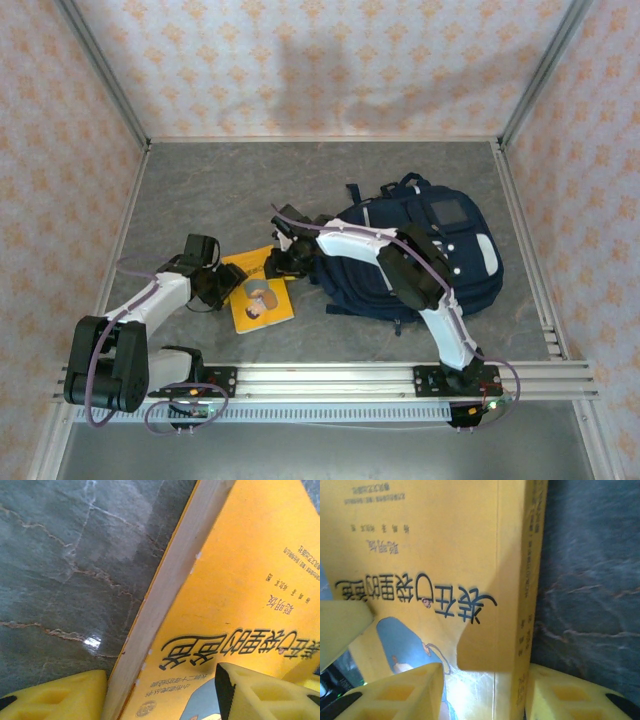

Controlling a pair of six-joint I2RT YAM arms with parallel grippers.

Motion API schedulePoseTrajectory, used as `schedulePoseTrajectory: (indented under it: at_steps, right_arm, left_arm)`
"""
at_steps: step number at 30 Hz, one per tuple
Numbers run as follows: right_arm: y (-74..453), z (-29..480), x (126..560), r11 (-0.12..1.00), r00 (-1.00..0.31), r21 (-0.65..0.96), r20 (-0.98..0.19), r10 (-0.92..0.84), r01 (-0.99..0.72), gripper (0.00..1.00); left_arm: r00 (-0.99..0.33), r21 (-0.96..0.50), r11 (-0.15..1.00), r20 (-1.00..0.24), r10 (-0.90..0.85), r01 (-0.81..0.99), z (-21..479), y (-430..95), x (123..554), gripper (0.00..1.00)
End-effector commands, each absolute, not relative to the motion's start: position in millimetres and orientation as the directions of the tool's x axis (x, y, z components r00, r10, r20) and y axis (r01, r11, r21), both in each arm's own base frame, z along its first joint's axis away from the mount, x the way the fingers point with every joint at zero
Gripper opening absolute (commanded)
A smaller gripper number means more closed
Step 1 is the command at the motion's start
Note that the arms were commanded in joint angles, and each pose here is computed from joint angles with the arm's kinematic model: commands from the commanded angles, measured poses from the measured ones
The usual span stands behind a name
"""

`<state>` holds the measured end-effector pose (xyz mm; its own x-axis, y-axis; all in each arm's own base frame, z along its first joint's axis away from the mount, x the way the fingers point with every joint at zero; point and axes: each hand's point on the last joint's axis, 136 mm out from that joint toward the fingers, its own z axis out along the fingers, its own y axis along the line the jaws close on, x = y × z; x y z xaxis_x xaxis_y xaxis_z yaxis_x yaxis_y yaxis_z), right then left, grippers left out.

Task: Pack the student bag

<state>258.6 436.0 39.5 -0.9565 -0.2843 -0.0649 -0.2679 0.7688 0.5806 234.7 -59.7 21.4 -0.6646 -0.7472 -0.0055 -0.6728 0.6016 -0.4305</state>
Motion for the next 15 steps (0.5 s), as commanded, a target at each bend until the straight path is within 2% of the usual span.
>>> schedulePoseTrajectory:
  at_steps: [1,6,15]
  right_arm:
    - [461.1,89.4,252.0,0.634,-0.948,0.720,-0.106,-0.300,-0.281,0.43]
    - [459.6,114.7,249.5,0.566,-0.959,0.790,-0.092,-0.269,-0.235,0.42]
    - [478.9,93.4,227.6,0.485,-0.946,0.868,0.062,-0.320,-0.107,0.38]
  left_arm:
    - [-0.703,-0.499,0.583,0.079,-0.706,-0.641,22.4,-82.5,231.9,0.58]
    - [-0.702,-0.507,0.579,0.077,-0.708,-0.639,25.4,-82.8,230.7,0.56]
    - [-0.714,-0.552,0.563,0.085,-0.695,-0.615,34.8,-90.0,236.0,0.55]
